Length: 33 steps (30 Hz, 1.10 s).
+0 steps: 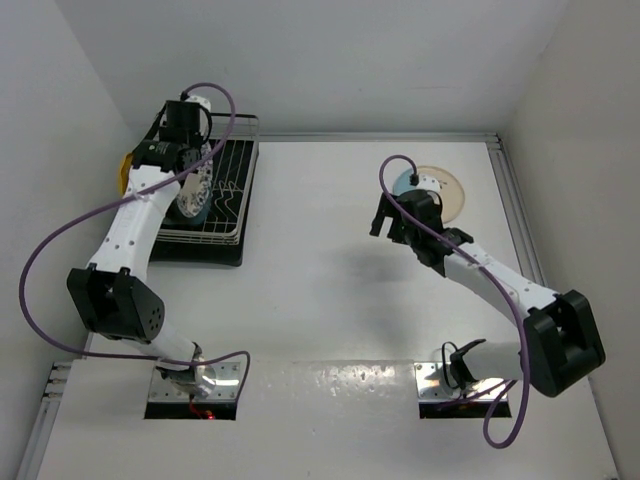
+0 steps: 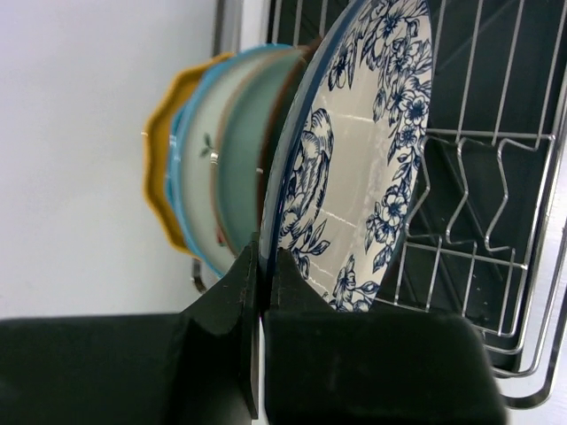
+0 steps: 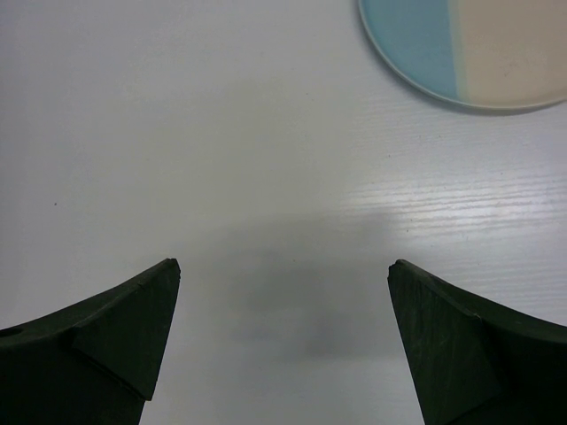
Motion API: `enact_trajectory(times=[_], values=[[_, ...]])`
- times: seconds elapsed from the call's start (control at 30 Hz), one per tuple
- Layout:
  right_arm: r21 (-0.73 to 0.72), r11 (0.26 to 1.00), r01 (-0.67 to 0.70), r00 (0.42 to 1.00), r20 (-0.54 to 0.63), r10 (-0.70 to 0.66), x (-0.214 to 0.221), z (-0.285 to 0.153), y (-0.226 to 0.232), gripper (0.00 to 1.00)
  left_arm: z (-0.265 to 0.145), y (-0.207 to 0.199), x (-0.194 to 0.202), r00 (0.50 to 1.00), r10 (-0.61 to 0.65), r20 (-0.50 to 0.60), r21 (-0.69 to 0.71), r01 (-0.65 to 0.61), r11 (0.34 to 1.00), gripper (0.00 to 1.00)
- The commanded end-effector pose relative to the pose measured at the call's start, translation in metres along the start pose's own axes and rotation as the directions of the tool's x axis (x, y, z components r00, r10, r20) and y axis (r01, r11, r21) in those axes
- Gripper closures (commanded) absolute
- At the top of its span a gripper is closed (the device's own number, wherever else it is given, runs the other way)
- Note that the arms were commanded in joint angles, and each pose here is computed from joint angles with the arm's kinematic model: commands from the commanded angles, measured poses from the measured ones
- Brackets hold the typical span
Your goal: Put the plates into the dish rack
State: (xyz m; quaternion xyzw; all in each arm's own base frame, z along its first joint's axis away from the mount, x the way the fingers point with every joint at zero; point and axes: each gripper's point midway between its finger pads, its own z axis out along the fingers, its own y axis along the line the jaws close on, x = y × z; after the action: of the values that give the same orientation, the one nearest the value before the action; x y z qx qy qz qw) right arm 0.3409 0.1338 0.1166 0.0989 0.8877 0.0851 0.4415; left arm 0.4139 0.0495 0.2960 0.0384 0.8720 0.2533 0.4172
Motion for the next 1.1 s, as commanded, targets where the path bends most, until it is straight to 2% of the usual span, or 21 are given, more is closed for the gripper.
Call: enact_trajectory(times=[0.0, 0.07, 0.23, 0.33, 0.4, 0.43, 0.53, 0.6, 0.7, 0.9, 1.0, 1.07], values=[[-0.005, 1.0, -0.001, 0.999, 0.043, 0.001, -0.01, -0.007, 0.0, 0.0, -0.012, 0.026, -0.025, 0.988, -0.089, 0.129, -0.086, 0.1, 0.991, 1.0], [-0.002, 1.0, -0.005, 0.999, 0.054, 0.005, -0.013, -0.007, -0.001, 0.0, -0.012, 0.027, -0.021, 0.988, -0.081, 0.131, -0.1, 0.094, 0.99, 1.0], [0.002, 1.0, 0.003, 0.998, 0.06, -0.003, -0.015, -0.007, 0.0, 0.0, 0.0, -0.005, -0.001, 0.992, -0.081, 0.095, 0.023, 0.079, 0.997, 1.0], [0.02, 1.0, 0.007, 0.999, 0.053, -0.008, -0.014, -0.004, -0.007, 0.0, 0.017, -0.006, 0.013, 0.993, -0.111, 0.045, 0.045, 0.109, 0.993, 1.0], [0.066, 0.997, -0.033, 0.998, 0.054, 0.03, -0.014, 0.0, -0.022, 0.0, 0.021, -0.008, 0.02, 0.992, -0.128, 0.013, 0.098, 0.126, 0.987, 0.86], [0.102, 0.989, -0.104, 0.993, 0.063, 0.098, -0.015, 0.002, -0.031, 0.0, 0.025, -0.001, 0.021, 0.988, -0.155, 0.001, 0.101, 0.154, 0.983, 0.8], [0.18, 0.975, -0.126, 0.989, 0.101, 0.109, -0.018, 0.008, -0.066, 0.0, 0.023, 0.002, 0.015, 0.984, -0.18, 0.014, 0.161, 0.176, 0.971, 0.55], [0.198, 0.97, -0.144, 0.987, 0.102, 0.126, -0.018, 0.01, -0.078, 0.0, 0.02, 0.003, 0.012, 0.985, -0.173, 0.02, 0.17, 0.167, 0.971, 0.45], [0.241, 0.932, -0.269, 0.963, 0.069, 0.26, -0.01, 0.024, -0.108, 0.0, 0.015, 0.01, 0.006, 0.984, -0.173, 0.031, 0.172, 0.165, 0.971, 0.32], [0.285, 0.848, -0.447, 0.891, 0.056, 0.451, -0.024, 0.058, -0.155, 0.05, -0.011, 0.019, -0.023, 0.978, -0.171, 0.123, 0.239, 0.138, 0.961, 0.24], [0.36, 0.803, -0.475, 0.866, 0.031, 0.499, -0.023, 0.084, -0.18, 0.14, -0.019, 0.023, -0.031, 0.974, -0.176, 0.14, 0.248, 0.138, 0.959, 0.24], [0.419, 0.764, -0.49, 0.846, 0.019, 0.533, -0.02, 0.097, -0.196, 0.27, -0.022, 0.029, -0.03, 0.976, -0.169, 0.136, 0.24, 0.132, 0.962, 0.23]])
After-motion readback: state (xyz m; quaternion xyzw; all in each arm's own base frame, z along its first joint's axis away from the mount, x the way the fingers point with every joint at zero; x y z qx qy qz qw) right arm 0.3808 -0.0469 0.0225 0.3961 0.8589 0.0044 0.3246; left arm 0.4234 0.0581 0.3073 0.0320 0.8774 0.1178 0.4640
